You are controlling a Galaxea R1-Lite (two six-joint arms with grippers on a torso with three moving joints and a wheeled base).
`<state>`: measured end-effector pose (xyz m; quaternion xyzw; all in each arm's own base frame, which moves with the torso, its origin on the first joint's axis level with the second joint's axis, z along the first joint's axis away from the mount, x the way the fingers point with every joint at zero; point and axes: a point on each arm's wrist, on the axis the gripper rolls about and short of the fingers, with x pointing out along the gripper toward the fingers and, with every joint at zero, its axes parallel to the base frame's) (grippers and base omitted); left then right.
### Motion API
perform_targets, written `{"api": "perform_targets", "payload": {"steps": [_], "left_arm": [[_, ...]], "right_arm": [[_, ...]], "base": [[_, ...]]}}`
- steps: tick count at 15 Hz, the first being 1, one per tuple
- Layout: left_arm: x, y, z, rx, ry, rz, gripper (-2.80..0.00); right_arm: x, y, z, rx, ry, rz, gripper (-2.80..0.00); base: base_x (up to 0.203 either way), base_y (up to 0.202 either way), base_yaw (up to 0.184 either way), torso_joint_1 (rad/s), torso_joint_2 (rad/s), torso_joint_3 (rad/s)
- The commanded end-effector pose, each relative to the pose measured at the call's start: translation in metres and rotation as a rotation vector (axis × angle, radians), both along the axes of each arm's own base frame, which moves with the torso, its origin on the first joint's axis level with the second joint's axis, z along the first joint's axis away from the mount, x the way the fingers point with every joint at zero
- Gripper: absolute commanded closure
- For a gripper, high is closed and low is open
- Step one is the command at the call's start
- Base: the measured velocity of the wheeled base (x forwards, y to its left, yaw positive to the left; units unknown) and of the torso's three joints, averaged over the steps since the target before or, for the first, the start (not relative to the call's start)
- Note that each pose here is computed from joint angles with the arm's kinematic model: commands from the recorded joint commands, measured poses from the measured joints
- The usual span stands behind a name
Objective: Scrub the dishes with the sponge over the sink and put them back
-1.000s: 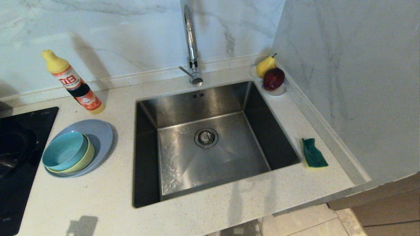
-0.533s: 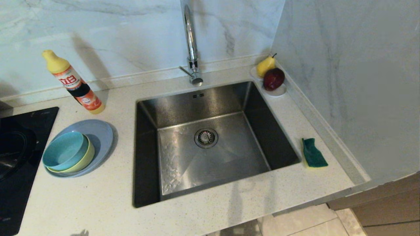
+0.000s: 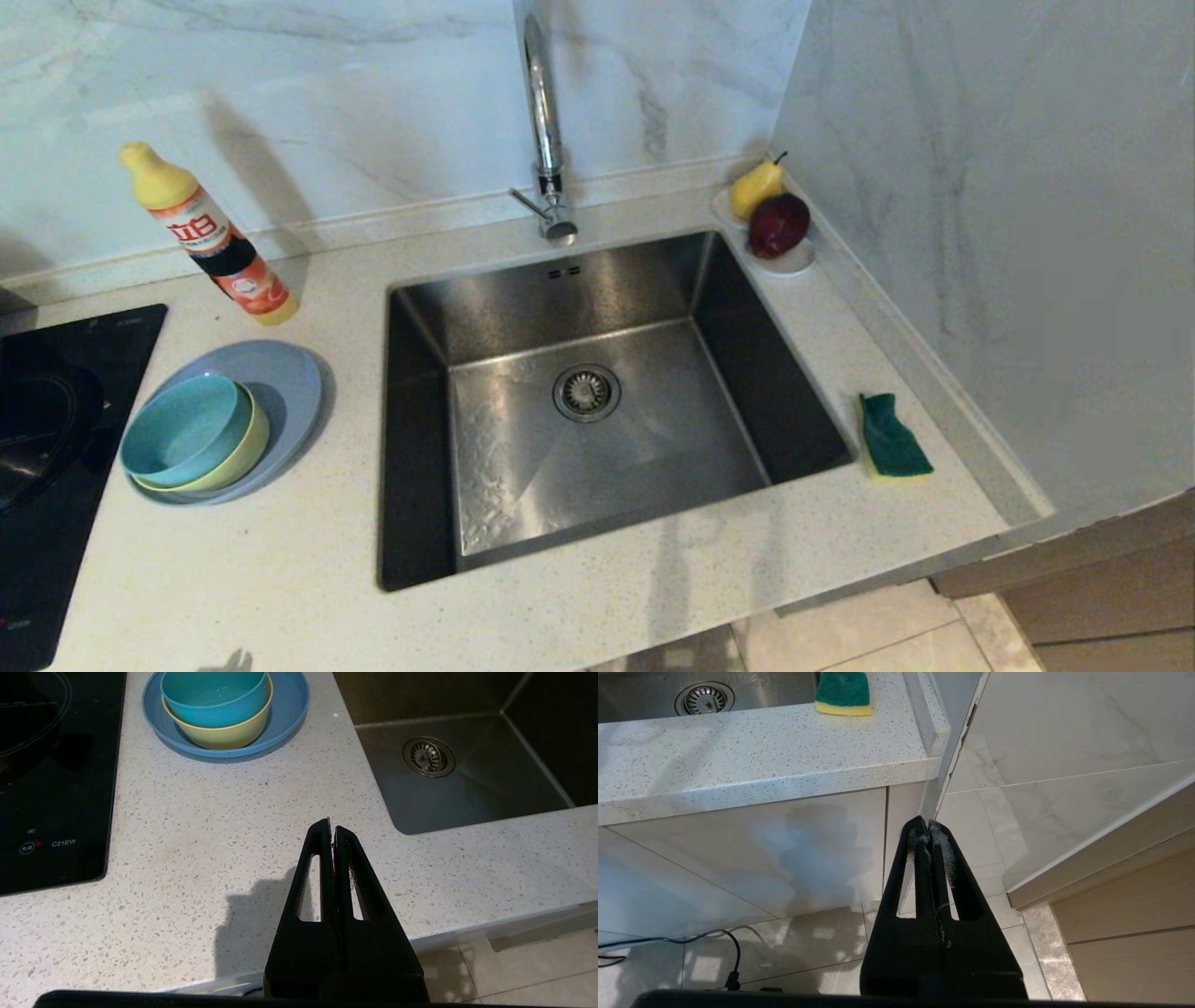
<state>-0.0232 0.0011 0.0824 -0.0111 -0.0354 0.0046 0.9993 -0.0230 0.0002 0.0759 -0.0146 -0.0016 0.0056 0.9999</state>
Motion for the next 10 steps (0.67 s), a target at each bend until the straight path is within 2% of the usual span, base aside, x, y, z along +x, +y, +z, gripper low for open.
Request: {"api": "perform_targets", "payload": {"steps": [1,10], "left_arm": [[0.0022,0.0000,-0.0076,0.000,0.028,0.001,0.00],[0.0022,0.0000,-0.0076,0.000,0.028,0.001,0.00]], "right_arm": [[0.0000,0.0000,-0.0001,0.017,0.000,0.000,0.00],[0.0000,-0.0001,0.0001,0.023,-0.001,-0.004,0.00]], "base": [[0.000,0.000,0.000,0.000,0.00,0.000],[0.000,0.000,0.000,0.000,0.00,0.000]]}}
